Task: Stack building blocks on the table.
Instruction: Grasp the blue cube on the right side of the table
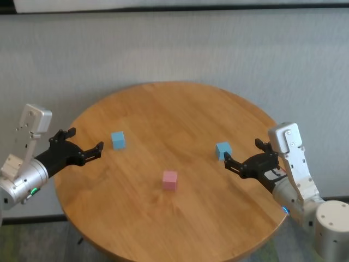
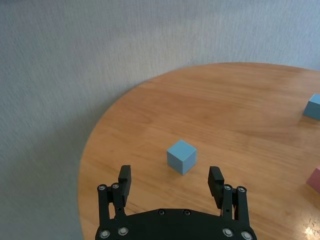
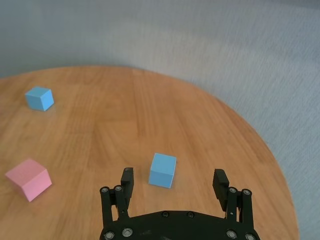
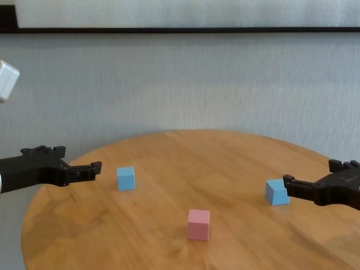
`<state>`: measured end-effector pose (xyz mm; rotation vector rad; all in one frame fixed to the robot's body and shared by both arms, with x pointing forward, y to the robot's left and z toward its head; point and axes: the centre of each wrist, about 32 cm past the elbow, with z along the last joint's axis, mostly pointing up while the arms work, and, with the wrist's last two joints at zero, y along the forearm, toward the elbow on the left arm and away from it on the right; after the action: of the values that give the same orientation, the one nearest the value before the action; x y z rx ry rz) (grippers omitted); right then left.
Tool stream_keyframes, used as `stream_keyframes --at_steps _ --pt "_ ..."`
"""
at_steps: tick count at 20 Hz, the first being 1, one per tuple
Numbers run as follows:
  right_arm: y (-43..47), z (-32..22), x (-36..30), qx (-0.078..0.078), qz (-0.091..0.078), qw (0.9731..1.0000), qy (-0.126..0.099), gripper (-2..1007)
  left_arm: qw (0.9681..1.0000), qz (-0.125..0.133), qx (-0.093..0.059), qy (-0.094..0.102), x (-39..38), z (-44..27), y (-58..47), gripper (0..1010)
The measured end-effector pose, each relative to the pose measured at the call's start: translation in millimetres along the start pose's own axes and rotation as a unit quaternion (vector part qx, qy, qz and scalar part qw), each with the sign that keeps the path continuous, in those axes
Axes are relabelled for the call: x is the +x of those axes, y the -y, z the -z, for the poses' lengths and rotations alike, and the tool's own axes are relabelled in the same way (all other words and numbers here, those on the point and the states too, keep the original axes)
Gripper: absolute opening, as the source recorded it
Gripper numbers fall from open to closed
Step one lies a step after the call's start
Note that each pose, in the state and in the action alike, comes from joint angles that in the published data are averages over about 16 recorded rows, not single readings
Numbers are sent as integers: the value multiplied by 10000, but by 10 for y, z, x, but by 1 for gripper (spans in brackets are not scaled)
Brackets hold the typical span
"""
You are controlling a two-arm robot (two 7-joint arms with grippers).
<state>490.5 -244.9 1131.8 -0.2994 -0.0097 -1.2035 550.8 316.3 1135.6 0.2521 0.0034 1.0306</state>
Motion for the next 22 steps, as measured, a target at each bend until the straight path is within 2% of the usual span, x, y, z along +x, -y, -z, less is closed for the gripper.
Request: stream_keyframes --at_steps 5,11,22 --pt "-116 32 -29 -97 98 9999 -89 1000 10000 13 -3 4 -5 -2 5 1000" --pt "-235 45 -107 -154 141 9996 -211 1000 10000 22 -5 8 -8 -3 9 1000" --pt "-379 63 -246 -180 147 9995 -234 1000 10000 32 -10 10 -12 -5 13 1000"
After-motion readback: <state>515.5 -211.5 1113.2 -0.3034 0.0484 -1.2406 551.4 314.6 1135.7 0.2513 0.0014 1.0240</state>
